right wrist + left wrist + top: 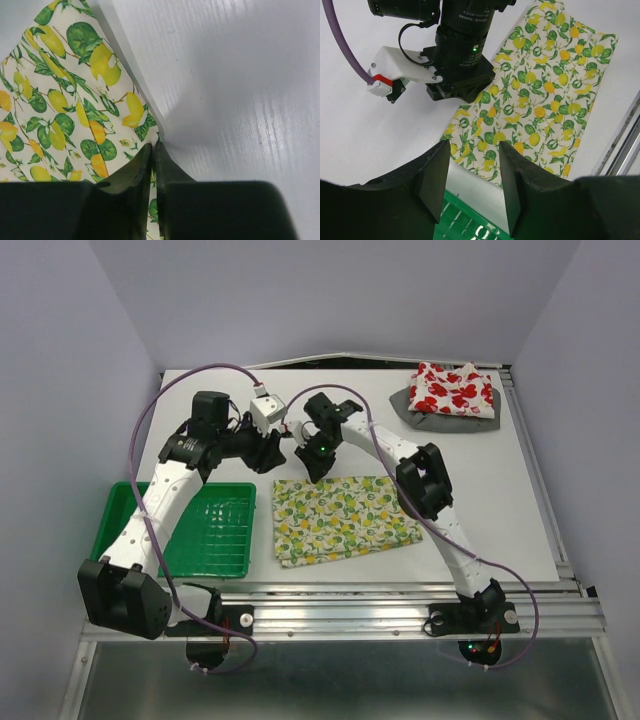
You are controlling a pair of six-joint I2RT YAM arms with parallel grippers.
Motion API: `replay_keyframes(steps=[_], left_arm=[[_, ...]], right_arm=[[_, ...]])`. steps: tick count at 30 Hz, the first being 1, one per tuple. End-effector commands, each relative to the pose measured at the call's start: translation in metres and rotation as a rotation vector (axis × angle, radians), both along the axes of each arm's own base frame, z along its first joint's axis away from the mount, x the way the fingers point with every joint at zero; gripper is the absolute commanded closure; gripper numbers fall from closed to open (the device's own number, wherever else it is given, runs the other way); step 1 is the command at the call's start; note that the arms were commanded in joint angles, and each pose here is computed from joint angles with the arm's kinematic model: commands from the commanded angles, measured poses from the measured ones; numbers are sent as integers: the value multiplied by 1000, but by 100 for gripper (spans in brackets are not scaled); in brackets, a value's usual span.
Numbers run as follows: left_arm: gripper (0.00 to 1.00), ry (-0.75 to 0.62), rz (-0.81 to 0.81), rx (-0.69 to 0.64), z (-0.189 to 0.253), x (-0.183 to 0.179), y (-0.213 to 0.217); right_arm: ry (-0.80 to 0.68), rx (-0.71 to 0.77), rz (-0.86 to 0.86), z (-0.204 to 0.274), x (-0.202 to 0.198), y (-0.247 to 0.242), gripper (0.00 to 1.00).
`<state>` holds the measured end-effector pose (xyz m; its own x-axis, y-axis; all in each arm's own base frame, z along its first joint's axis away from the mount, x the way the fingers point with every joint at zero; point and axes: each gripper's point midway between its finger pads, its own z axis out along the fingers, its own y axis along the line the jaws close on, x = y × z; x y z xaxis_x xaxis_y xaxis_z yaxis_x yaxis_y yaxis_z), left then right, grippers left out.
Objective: Fold and stack the skirts
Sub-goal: Fold the skirt
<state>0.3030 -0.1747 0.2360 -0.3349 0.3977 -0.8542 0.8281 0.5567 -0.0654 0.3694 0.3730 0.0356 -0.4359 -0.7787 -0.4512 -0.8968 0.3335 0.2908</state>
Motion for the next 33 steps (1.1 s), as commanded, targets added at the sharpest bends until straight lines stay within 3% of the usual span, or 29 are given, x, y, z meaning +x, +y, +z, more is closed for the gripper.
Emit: replay_keyframes(steps=[1,2,7,14,20,24,26,27,28,30,31,33], left_arm=[[45,-34,1,-15,8,3,-1],[45,-39,3,-12,9,4,0],[45,-33,10,-5,6,6,1],[45,-42,30,38,-6,13,7],[45,-29,84,146,-34,26,22],[45,26,126,202,-58,35,30],[47,38,141,225,-66,38,32],[48,60,143,243,-75,39,32],[50,70,141,272,-82,39,30],[53,108,136,299,-95,38,25],[54,125,134,309,-101,36,23],[57,152,121,336,-114,33,13]], right_arm=[[22,47,36,10,-8,6,95],[24,46,35,9,-8,6,99],[-17,26,-2,10,1,4,99],[-213,-40,-219,13,75,-32,99],[-257,-153,-511,1,139,-118,99],[-217,-216,-642,-8,148,-182,99],[-134,-230,-637,-15,129,-195,99],[-101,-236,-639,-16,121,-199,96],[-57,-252,-632,-21,108,-201,78],[-18,-231,-648,-4,94,-198,60],[-18,-221,-665,4,92,-202,41],[-30,-188,-691,26,89,-206,32]])
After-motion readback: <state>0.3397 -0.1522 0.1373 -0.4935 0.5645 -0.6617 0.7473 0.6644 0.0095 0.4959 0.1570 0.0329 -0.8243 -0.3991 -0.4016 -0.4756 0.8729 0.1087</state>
